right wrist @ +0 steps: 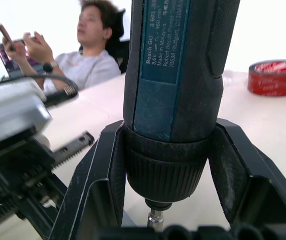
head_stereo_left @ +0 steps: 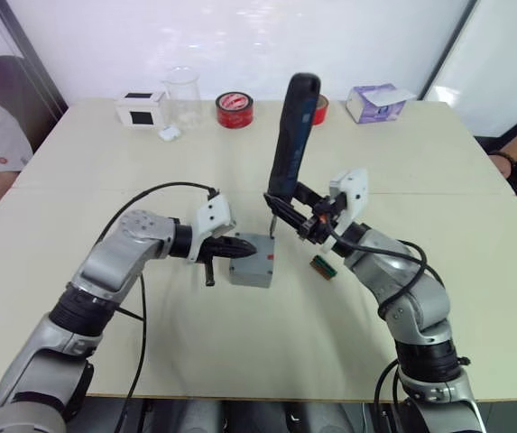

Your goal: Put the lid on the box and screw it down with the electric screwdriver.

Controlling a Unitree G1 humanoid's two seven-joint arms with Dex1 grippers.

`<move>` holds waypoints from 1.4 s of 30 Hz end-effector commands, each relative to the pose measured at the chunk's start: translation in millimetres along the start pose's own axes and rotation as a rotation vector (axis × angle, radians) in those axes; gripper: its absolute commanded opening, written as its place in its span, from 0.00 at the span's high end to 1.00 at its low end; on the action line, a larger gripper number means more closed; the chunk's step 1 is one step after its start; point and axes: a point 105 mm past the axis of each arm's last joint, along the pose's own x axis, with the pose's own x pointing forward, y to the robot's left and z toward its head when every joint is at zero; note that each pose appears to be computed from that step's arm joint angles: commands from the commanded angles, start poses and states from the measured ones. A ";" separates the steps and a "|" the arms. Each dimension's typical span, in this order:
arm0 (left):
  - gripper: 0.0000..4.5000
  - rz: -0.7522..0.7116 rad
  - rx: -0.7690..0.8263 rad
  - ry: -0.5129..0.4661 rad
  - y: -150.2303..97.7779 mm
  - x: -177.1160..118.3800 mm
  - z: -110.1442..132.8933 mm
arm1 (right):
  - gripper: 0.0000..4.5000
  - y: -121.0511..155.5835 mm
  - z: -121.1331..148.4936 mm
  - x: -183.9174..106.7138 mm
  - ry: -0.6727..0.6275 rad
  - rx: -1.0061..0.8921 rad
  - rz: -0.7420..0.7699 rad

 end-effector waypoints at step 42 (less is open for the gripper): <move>1.00 0.005 -0.066 0.057 -8.3 0.9 -23.8 | 0.60 -1.8 -53.7 -5.8 0.165 -0.062 -0.072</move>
